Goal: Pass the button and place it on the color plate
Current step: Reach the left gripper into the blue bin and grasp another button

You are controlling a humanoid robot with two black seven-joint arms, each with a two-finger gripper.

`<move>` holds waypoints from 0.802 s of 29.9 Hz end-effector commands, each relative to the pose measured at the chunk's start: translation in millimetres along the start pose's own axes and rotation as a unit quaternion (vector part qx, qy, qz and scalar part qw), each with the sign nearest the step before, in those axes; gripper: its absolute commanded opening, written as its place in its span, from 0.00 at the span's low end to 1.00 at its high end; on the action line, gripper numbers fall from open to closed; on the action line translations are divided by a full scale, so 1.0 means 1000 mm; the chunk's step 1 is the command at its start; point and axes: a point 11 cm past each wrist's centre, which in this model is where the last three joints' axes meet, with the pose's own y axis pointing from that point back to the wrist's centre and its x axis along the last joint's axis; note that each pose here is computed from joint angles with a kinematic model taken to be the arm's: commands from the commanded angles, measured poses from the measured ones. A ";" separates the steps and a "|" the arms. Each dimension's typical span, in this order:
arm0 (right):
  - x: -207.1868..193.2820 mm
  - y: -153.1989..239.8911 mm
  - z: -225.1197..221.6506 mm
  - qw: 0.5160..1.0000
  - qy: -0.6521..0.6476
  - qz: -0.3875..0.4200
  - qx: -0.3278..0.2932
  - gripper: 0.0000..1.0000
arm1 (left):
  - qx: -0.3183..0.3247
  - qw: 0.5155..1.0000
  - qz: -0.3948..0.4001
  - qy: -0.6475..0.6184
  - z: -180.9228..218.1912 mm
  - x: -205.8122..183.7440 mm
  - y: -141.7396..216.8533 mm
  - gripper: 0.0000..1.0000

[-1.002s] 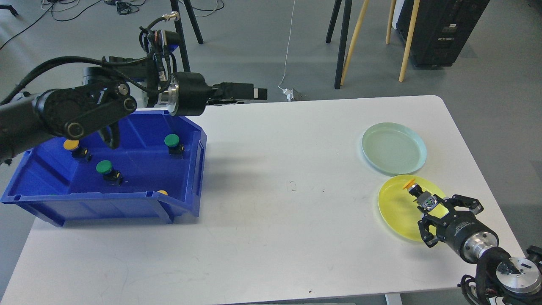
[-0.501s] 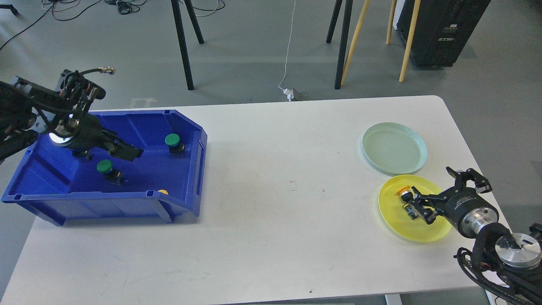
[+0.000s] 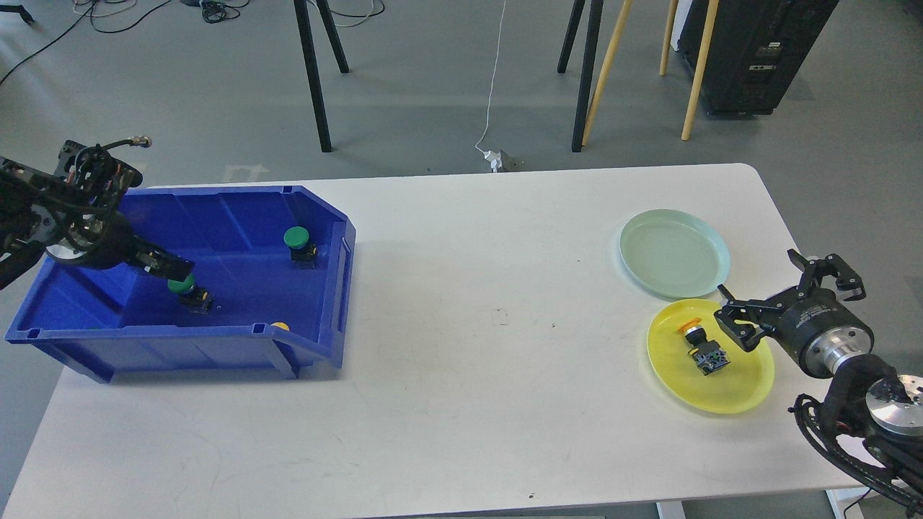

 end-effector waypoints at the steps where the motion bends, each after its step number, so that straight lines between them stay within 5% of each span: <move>1: 0.001 0.000 0.000 1.000 0.000 0.002 -0.001 1.00 | -0.008 1.000 0.000 0.001 0.005 0.001 -0.002 0.94; 24: 0.011 0.003 0.010 1.000 0.002 0.014 -0.012 1.00 | -0.023 0.999 -0.017 0.015 0.024 -0.017 -0.030 0.93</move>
